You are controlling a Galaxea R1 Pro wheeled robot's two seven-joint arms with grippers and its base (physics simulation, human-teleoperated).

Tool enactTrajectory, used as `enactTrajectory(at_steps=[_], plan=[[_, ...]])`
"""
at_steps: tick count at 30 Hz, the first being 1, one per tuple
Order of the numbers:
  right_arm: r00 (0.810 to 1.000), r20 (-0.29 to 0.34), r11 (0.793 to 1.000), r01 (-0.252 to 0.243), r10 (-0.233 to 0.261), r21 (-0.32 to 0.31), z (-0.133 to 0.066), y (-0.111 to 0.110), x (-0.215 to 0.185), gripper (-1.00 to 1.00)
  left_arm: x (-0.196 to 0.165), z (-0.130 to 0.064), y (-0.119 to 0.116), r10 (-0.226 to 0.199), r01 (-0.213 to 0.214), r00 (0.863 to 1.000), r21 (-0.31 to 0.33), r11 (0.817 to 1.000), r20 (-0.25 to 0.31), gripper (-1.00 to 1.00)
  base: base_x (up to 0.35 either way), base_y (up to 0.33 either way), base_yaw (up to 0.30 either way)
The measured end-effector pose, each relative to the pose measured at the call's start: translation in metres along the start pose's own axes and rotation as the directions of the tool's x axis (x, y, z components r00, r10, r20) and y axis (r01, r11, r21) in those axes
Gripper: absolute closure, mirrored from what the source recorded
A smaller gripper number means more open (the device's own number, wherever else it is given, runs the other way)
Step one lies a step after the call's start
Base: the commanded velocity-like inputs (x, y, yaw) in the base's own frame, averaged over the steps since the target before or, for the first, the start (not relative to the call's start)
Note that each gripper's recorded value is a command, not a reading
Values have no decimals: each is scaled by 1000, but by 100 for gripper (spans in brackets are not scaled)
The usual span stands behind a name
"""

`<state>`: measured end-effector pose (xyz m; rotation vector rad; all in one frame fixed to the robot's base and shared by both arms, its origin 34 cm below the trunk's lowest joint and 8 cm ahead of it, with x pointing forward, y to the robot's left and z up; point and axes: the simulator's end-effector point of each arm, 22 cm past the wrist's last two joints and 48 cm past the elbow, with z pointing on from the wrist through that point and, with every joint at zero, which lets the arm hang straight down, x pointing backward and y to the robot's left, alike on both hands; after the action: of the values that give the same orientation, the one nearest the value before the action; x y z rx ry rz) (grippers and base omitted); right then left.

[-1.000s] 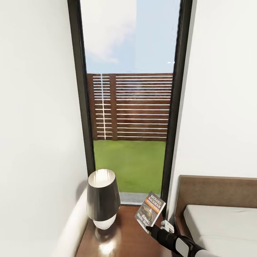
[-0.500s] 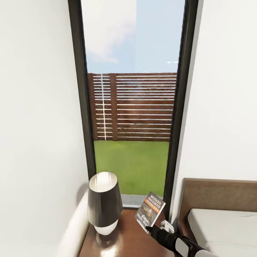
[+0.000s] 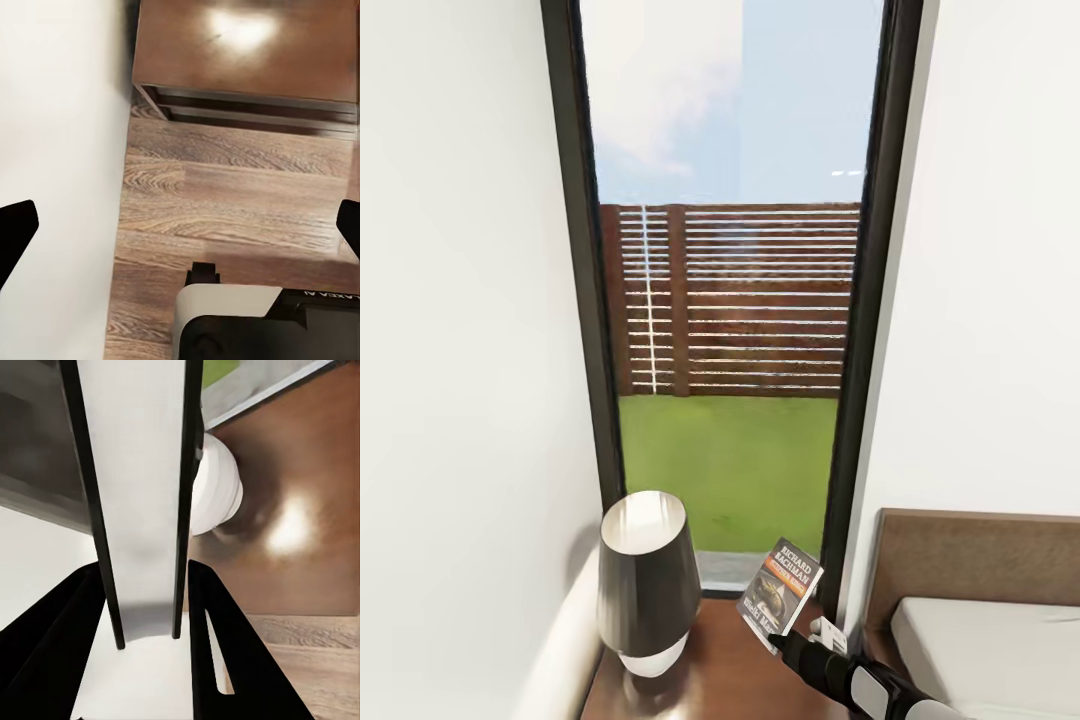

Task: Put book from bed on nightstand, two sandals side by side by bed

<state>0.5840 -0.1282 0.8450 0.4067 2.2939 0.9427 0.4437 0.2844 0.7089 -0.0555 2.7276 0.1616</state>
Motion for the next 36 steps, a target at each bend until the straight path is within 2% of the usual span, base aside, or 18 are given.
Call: enactTrajectory(at_steps=[22, 36], plan=[[1000, 1, 1000, 0, 0, 0, 0, 0, 0, 100, -1, 0, 0, 0, 0, 1000, -1, 1000, 2, -100, 44, -26, 0], [1000, 1, 1000, -1, 1, 0, 0, 0, 0, 100, -7, 0, -1, -6, 6, 1000, 2, 1000, 30, -100, 0, 0, 0]])
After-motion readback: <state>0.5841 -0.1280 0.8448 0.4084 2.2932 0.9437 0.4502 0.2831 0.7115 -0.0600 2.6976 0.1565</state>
